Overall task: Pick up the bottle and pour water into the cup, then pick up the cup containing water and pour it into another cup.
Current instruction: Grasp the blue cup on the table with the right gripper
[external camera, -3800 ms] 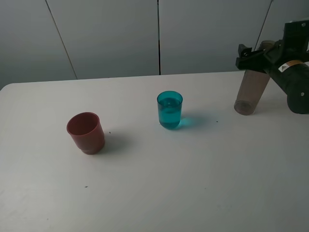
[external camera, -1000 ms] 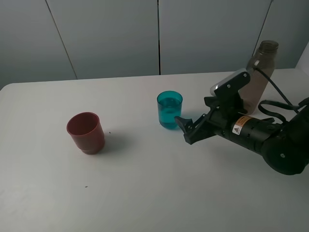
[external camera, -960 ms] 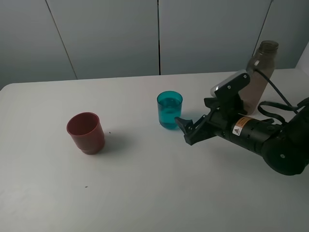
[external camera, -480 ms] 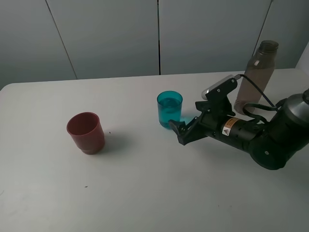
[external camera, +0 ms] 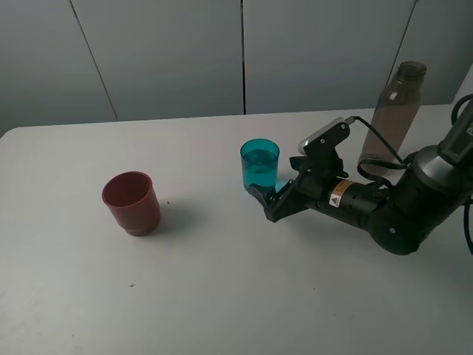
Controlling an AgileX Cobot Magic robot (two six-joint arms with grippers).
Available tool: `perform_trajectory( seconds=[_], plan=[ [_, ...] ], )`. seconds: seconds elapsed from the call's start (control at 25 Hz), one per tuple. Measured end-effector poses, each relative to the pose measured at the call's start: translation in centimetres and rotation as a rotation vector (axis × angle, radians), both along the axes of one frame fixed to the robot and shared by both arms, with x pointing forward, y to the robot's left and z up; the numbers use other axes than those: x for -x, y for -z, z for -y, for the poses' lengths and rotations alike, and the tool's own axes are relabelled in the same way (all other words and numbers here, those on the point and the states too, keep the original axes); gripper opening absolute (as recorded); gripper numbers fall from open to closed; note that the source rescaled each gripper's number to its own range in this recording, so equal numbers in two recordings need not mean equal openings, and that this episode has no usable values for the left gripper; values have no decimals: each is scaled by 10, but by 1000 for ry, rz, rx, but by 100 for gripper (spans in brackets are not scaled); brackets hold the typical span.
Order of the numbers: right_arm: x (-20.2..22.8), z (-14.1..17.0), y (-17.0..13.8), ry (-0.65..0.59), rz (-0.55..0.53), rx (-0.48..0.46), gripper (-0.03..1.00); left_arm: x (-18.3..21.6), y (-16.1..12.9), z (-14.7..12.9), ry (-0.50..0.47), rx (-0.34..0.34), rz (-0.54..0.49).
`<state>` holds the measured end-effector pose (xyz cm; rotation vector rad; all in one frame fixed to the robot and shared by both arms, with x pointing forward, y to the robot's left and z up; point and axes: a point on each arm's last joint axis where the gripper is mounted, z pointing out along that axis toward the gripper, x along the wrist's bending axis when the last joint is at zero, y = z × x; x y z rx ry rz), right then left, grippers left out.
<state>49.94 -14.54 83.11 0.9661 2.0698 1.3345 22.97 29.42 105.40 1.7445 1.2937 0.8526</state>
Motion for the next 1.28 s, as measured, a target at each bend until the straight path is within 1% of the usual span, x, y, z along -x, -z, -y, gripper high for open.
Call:
perform_trajectory(
  seconds=[0.16, 0.36, 0.76, 1.28],
  plan=[
    [-6, -3, 2, 5, 22, -36, 100, 0, 0, 0, 0, 0, 0],
    [-14, -8, 4, 5, 51, -57, 100, 0, 0, 0, 0, 0, 0],
    [-30, -16, 17, 6, 60, -70, 100, 0, 0, 0, 0, 0, 0],
    [-45, -30, 31, -58, 70, -76, 100, 0, 0, 0, 0, 0, 0]
  ],
)
